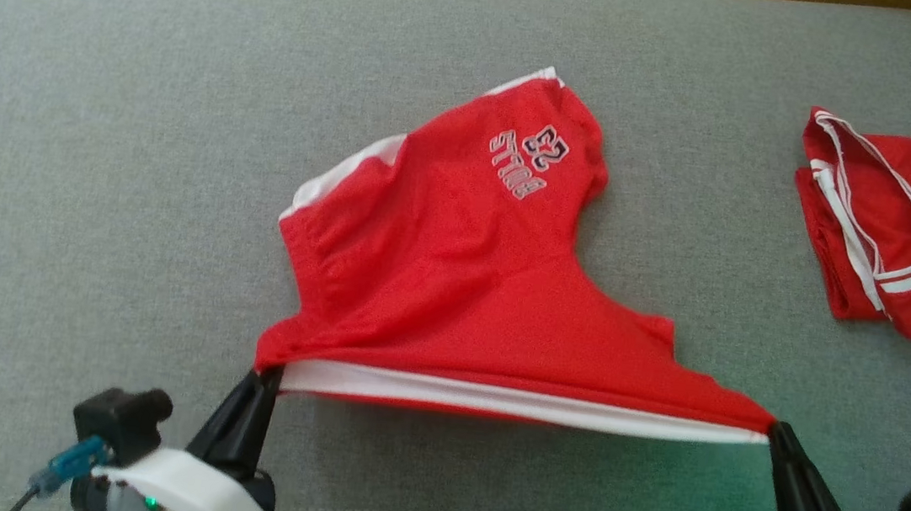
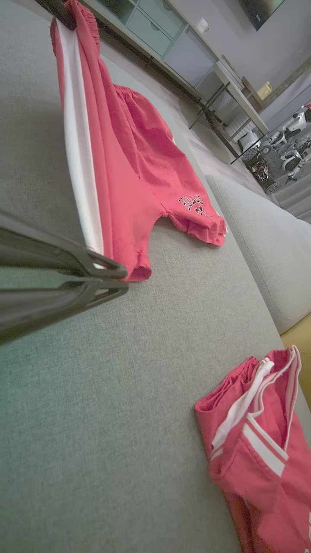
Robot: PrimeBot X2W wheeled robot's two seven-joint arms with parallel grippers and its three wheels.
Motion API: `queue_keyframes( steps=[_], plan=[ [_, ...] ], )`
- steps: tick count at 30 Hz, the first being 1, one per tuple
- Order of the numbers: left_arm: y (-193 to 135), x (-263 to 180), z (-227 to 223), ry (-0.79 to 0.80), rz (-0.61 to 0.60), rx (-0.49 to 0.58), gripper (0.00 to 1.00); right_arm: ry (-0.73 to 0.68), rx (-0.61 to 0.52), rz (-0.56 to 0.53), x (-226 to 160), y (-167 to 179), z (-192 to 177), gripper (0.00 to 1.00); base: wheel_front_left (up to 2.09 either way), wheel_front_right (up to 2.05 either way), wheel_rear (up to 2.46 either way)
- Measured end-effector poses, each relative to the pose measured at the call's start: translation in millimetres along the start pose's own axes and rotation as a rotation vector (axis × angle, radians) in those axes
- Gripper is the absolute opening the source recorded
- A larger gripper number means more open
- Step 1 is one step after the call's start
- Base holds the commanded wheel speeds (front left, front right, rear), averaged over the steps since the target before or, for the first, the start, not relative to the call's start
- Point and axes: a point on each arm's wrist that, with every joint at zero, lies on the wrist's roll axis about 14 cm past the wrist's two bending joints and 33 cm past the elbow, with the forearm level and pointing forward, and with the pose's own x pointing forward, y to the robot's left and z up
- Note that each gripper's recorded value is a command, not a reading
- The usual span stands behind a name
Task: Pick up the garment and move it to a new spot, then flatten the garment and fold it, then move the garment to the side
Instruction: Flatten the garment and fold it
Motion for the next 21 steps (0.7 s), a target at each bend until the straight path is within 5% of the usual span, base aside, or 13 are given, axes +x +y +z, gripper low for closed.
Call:
queue_keyframes(
  steps=[11,21],
  plan=[
    [-9,-14,2,0.049,-0.001,-0.028,0.00,-0.021,-0.020,-0.016,-5,-4,15,0.00,0.00,0.00,0.00],
    [0,38,36,0.004,-0.030,-0.031,0.00,-0.158,-0.169,0.166,108,43,99,0.00,0.00,0.00,0.00]
  ],
)
